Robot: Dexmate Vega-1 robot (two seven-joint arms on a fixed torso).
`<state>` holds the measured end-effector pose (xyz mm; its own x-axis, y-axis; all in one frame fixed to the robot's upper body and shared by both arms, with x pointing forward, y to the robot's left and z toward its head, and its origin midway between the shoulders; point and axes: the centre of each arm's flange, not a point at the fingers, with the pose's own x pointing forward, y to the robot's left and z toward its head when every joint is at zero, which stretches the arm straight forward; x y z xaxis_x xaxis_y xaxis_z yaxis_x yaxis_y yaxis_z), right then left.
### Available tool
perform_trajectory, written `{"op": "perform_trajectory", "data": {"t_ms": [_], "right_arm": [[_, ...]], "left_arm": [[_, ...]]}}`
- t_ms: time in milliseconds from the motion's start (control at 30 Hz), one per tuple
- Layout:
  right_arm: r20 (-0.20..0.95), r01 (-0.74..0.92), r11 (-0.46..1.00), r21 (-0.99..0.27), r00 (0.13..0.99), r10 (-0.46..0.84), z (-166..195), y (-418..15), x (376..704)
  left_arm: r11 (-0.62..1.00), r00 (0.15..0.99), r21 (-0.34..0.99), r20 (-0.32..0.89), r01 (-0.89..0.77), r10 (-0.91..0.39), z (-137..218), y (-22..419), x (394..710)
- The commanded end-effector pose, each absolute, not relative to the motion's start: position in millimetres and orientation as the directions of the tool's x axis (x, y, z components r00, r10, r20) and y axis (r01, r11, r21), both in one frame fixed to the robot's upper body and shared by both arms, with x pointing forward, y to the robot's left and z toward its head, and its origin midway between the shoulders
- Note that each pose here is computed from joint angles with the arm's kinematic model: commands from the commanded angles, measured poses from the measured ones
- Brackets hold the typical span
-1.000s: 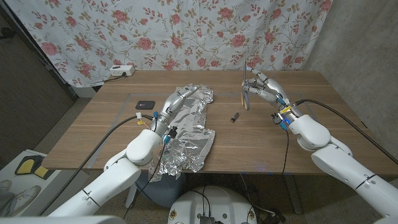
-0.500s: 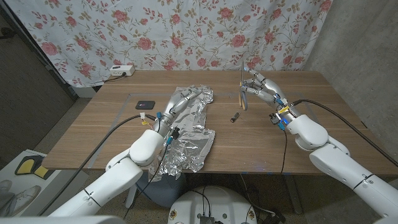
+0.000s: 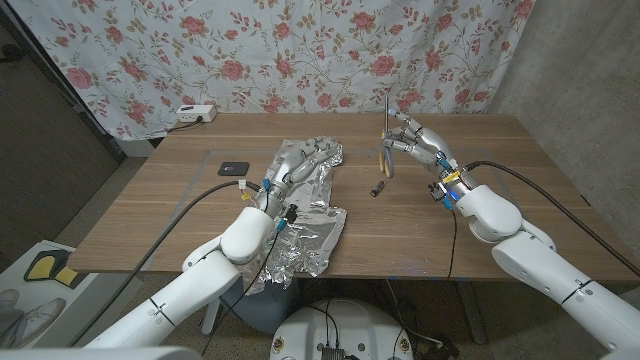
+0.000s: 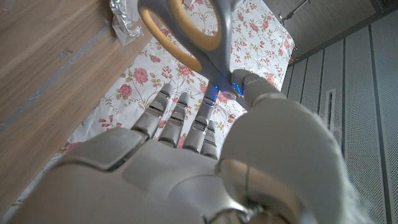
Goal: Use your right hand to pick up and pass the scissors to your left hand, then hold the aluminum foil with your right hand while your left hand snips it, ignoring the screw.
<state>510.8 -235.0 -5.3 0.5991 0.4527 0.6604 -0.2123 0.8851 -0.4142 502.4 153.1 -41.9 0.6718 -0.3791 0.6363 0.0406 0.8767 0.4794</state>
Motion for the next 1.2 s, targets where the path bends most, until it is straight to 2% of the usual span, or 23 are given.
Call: {"op": "perform_trajectory", "data": {"t_ms": [33, 1200], "right_arm": [[0.655, -0.238, 0.884, -0.403, 0.600, 0.460, -7.2, -230.5, 516.4], [0.644, -0.278, 0.871, -0.406, 0.589, 0.488, -11.7, -220.3, 517.6]], "left_arm": [[0.849, 0.643, 0.526, 0.636, 0.043, -0.427, -41.7, 132.4, 502.5], [0.835, 0.659, 0.548, 0.609, 0.053, -0.442, -43.9, 121.1, 502.1]]}}
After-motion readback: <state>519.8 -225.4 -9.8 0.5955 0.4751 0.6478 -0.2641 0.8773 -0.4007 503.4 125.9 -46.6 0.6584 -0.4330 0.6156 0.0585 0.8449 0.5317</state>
